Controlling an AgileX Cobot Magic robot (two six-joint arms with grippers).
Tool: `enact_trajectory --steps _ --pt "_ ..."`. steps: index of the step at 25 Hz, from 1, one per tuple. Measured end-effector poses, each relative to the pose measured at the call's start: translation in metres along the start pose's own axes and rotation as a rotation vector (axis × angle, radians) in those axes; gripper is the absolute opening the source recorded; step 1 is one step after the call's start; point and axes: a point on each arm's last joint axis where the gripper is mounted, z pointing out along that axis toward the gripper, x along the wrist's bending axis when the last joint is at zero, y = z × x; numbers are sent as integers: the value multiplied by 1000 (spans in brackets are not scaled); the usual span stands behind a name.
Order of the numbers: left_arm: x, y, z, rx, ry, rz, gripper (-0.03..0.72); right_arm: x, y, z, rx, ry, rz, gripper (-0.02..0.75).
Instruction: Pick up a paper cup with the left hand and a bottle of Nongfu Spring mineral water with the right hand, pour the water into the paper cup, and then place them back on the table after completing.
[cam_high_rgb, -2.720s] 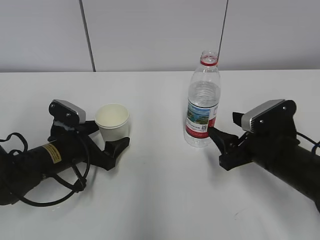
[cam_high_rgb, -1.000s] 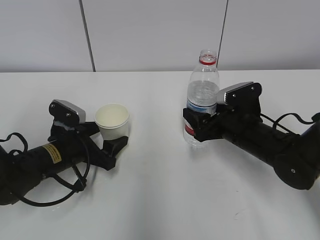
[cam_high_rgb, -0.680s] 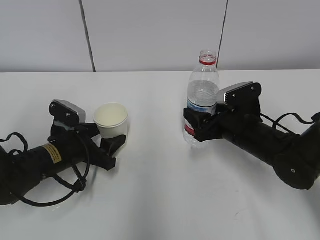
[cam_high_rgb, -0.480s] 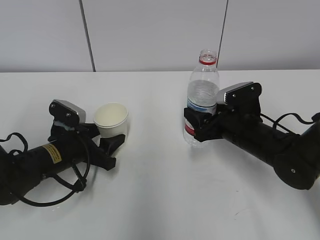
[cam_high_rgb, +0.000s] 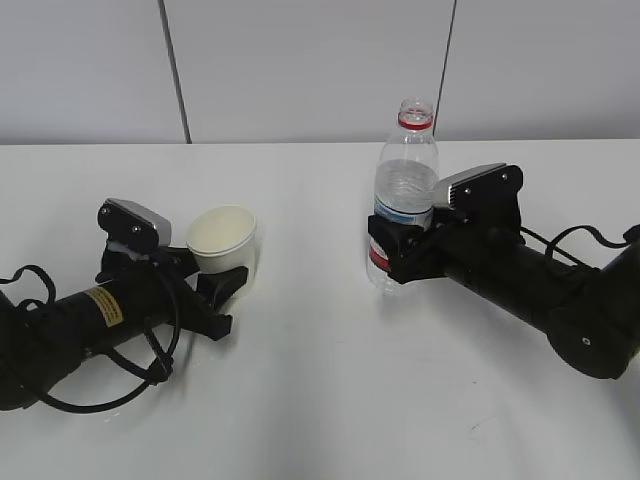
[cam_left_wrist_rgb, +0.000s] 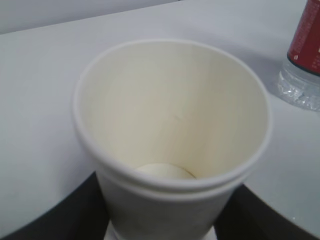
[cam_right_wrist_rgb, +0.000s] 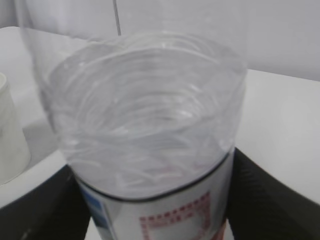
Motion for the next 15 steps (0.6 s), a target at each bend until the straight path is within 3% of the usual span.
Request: enact_trajectory --steps 10,15 --pt "-3 21 -3 -54 -27 14 372 1 0 0 -3 11 -8 529" --pt "-7 21 -3 -47 -72 15 371 2 0 0 -3 19 -12 479"
